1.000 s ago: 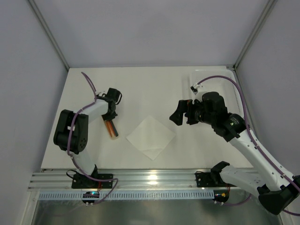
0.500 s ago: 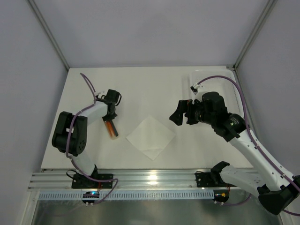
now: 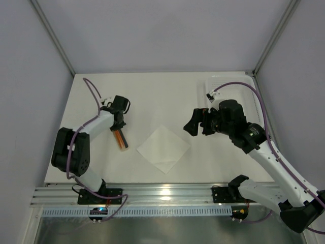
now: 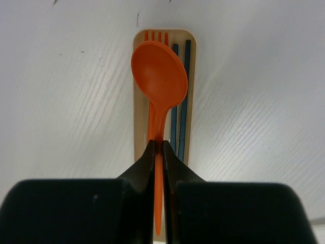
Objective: Place the utensils on the paper napkin and roll it up
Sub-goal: Pick up the utensils from the container, then place the utensils on the napkin.
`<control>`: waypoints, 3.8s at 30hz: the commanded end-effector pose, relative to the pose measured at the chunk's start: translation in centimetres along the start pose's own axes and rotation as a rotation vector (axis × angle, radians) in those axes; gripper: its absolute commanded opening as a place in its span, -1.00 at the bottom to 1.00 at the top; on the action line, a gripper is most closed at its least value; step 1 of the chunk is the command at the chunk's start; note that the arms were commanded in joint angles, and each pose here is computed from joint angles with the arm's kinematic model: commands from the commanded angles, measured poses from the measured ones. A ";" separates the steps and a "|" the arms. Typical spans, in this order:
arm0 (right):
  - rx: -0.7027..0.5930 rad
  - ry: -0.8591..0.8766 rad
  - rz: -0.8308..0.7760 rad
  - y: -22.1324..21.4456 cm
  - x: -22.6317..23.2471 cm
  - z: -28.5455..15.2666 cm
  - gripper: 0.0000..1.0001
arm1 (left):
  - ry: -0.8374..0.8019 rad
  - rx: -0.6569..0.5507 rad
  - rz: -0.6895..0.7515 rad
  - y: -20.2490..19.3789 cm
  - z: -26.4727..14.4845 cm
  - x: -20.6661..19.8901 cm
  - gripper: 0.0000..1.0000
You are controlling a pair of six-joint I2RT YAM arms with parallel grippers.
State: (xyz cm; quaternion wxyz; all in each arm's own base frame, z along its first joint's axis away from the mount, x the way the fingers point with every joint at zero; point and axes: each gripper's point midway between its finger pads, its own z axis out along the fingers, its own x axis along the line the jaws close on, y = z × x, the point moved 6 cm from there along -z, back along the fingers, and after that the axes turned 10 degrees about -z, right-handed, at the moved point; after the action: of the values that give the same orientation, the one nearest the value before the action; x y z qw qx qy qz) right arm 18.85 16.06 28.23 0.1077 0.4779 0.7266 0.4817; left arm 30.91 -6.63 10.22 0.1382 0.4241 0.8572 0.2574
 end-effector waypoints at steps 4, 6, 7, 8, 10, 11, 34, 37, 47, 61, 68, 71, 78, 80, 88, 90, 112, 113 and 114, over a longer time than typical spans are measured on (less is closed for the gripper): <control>-0.051 0.022 -0.009 1.3 0.7 -0.9 0.99 | -0.023 -0.084 -0.015 1.5 -3.5 0.2 -1.00; -0.047 0.015 -0.011 1.2 0.6 -0.9 0.99 | -0.045 -0.093 0.002 1.7 -4.9 0.1 -1.00; -0.047 0.014 -0.012 1.2 0.6 -0.9 0.99 | -0.062 -0.099 0.007 1.9 -5.7 0.0 -1.00; -0.046 0.013 -0.012 1.2 0.6 -0.9 0.99 | -0.079 -0.100 0.030 1.8 -6.9 -0.1 -1.00; -0.045 0.009 -0.014 1.2 0.5 -1.0 0.99 | -0.126 -0.116 0.059 2.4 -8.9 -0.9 -1.00; -0.045 0.006 -0.018 1.2 0.5 -1.1 0.99 | -0.152 -0.115 0.090 2.1 -10.1 -1.2 -1.00; -0.006 -0.220 0.043 -0.8 -2.1 -2.0 0.99 | -0.426 -0.048 0.168 -8.6 -16.4 -11.0 -1.00; 0.001 -0.239 0.042 -1.3 -2.5 -2.1 0.99 | -0.402 -0.037 0.172 -9.8 -15.5 -11.9 -1.00; 0.024 -0.242 0.047 -2.1 -2.6 -2.0 0.99 | -0.394 -0.061 0.152 -12.5 -13.9 -14.5 -1.00; 0.010 -0.238 0.041 -1.7 -2.4 -2.9 0.99 | -0.369 -0.070 0.193 -14.5 -11.7 -16.0 -1.00; -0.002 -0.236 0.041 -1.5 -2.2 -3.3 0.99 | -0.370 -0.065 0.211 -15.3 -11.6 -16.0 -1.00; -0.007 -0.237 0.045 -1.5 -2.3 -3.4 0.99 | -0.372 -0.065 0.214 -15.5 -11.6 -16.0 -1.00; -0.013 -0.229 0.048 -1.5 -2.1 -3.6 0.99 | -0.372 -0.052 0.214 -15.9 -11.3 -16.1 -1.00; -0.009 -0.226 0.048 -1.6 -2.1 -3.6 0.99 | -0.373 -0.043 0.208 -16.0 -11.3 -16.2 -1.00; -0.012 -0.220 0.048 -1.6 -2.0 -3.6 0.99 | -0.371 -0.017 0.198 -16.7 -10.9 -16.9 -1.00; -0.010 -0.222 0.045 -1.6 -2.1 -3.6 0.99 | -0.372 -0.017 0.198 -16.6 -11.0 -17.1 -1.00; -0.005 -0.217 0.038 -1.6 -2.0 -3.7 0.99 | -0.361 -0.003 0.220 -16.9 -10.8 -17.2 -1.00; -0.007 -0.218 0.038 -1.6 -2.0 -3.7 0.99 | -0.361 -0.005 0.219 -16.9 -10.9 -17.2 -1.00; -0.006 -0.219 0.040 -1.6 -2.0 -3.7 0.99 | -0.359 -0.004 0.223 -16.9 -10.8 -17.1 -1.00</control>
State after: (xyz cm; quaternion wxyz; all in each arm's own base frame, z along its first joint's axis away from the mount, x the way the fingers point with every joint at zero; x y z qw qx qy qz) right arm 16.78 12.08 26.77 0.1711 0.5522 0.7051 0.4107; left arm 24.80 -31.81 8.99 0.2399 0.5668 0.7643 0.1924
